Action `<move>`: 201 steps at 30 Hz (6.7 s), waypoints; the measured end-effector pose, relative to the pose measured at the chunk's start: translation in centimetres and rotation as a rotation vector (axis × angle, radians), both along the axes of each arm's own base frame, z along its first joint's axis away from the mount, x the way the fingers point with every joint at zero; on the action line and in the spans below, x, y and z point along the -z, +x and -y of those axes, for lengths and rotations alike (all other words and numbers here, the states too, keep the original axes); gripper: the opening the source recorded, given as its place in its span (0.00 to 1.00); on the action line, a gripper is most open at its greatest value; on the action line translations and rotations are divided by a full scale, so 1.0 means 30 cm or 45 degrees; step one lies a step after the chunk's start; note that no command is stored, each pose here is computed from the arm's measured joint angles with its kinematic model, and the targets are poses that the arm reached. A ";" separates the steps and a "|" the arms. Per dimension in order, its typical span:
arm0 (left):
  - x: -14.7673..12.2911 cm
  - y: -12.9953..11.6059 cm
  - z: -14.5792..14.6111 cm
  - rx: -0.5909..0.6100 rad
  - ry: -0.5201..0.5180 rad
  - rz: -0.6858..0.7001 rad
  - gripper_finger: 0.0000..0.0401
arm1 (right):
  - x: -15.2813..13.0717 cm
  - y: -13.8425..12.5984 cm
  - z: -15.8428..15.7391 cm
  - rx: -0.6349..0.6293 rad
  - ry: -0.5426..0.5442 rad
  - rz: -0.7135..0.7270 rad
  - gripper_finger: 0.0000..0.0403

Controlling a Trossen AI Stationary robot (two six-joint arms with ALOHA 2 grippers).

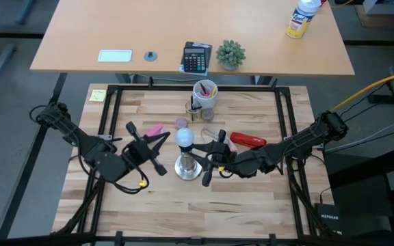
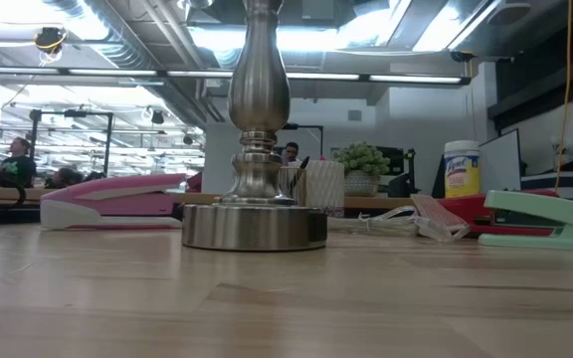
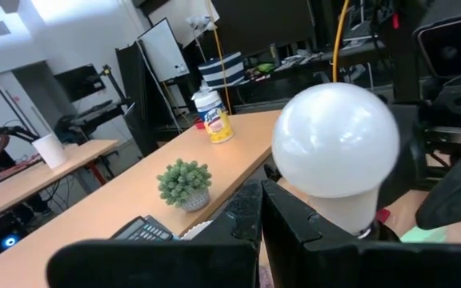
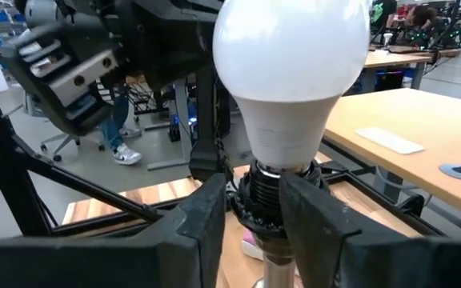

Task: Screw lightbulb
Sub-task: Remove the lightbulb from the lamp socket

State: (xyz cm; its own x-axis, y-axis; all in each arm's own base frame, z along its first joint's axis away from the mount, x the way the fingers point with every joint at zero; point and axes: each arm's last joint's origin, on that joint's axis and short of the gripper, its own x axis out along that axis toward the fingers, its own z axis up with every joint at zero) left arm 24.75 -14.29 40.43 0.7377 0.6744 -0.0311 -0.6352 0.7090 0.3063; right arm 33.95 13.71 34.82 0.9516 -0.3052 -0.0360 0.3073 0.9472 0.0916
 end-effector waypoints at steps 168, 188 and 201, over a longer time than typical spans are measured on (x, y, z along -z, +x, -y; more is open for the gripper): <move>0.273 0.135 0.040 0.184 -0.216 -0.298 0.48 | -0.015 0.059 0.139 -0.107 -0.137 0.008 0.41; 0.180 0.087 -0.008 0.218 -0.429 -0.114 0.55 | -0.015 0.059 0.137 -0.138 -0.137 0.009 0.41; 0.171 0.119 -0.058 0.176 -0.394 -0.105 0.55 | -0.015 0.060 0.134 -0.192 -0.170 0.005 0.41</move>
State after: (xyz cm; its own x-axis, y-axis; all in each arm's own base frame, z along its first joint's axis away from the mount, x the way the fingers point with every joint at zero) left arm 28.31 -12.57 35.31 0.8077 0.5178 -0.2820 -0.5090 0.8537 0.1100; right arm 35.76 9.70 35.27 0.9869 -0.1612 -0.0012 0.1611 0.9863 -0.0368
